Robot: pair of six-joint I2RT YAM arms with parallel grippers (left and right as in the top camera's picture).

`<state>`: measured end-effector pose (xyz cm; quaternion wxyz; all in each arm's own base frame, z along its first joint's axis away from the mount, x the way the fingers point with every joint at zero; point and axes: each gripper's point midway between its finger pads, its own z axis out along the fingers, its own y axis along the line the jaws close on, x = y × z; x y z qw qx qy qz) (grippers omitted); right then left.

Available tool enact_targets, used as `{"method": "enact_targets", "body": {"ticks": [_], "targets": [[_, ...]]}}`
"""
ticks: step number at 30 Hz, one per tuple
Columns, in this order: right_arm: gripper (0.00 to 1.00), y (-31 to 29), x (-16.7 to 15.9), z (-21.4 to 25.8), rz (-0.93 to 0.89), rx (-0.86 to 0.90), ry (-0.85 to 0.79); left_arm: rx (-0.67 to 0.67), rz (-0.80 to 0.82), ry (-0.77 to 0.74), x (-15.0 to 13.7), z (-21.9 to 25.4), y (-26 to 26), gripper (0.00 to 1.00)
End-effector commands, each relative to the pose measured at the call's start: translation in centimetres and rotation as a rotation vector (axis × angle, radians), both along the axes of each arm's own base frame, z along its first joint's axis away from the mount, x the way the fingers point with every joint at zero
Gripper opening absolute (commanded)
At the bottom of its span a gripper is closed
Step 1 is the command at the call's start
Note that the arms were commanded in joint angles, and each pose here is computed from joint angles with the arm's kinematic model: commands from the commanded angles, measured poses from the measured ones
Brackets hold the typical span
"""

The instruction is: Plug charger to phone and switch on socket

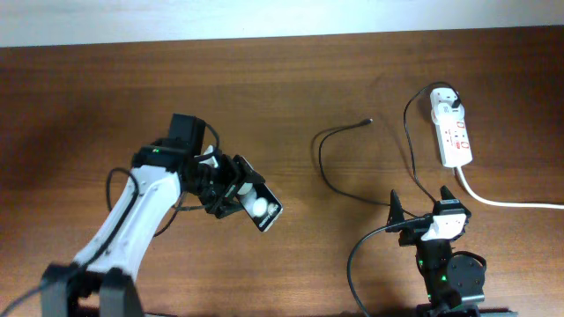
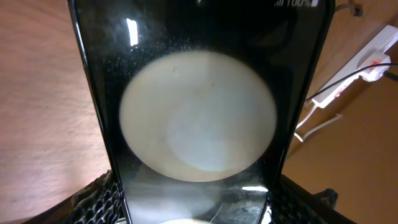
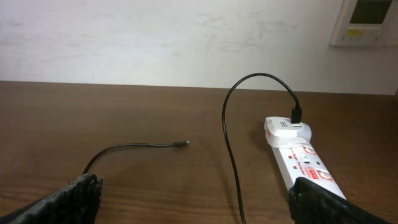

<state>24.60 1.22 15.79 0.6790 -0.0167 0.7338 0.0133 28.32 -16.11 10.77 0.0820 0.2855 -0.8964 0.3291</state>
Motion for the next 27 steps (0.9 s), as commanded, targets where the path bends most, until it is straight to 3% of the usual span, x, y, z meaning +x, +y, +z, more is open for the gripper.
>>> {"method": "enact_targets", "body": {"ticks": [1, 7, 12, 15, 17, 19, 21, 23, 27], "targets": [[0.99, 0.2, 0.0, -0.3, 0.007, -0.002, 0.003, -0.191, -0.08, 0.034, 0.2, -0.3, -2.7, 0.58], [0.99, 0.2, 0.0, -0.3, 0.008, -0.002, 0.003, -0.429, -0.112, 0.112, -0.7, 2.0, -4.9, 0.57], [0.99, 1.0, -0.1, -0.2, 0.056, 0.03, 0.004, -0.506, -0.122, 0.124, -0.9, 3.2, -5.4, 0.59], [0.99, 3.2, -0.4, 0.1, 0.162, 0.327, 0.034, -0.52, -0.132, 0.094, -0.5, 3.5, -5.5, 0.6], [0.99, 6.6, -1.6, 0.6, 0.349, 0.583, 0.11, -0.575, -0.133, 0.097, -0.5, 4.4, -5.5, 0.6], [0.99, 9.9, -3.6, 0.7, 0.539, 0.795, 0.253, -0.621, -0.125, 0.098, -0.3, 5.1, -5.3, 0.59], [0.99, 13.0, -6.7, 0.8, 0.733, 0.984, 0.466, -0.552, -0.087, 0.069, 0.7, 4.0, -4.1, 0.59], [0.99, 14.7, -9.6, 0.9, 0.861, 1.11, 0.669, -0.526, -0.077, 0.065, 0.9, 3.5, -3.8, 0.59], [0.99, 15.2, -10.5, 1.0, 0.906, 1.12, 0.721, -0.515, -0.077, 0.059, 1.0, 3.4, -3.8, 0.62]]}}
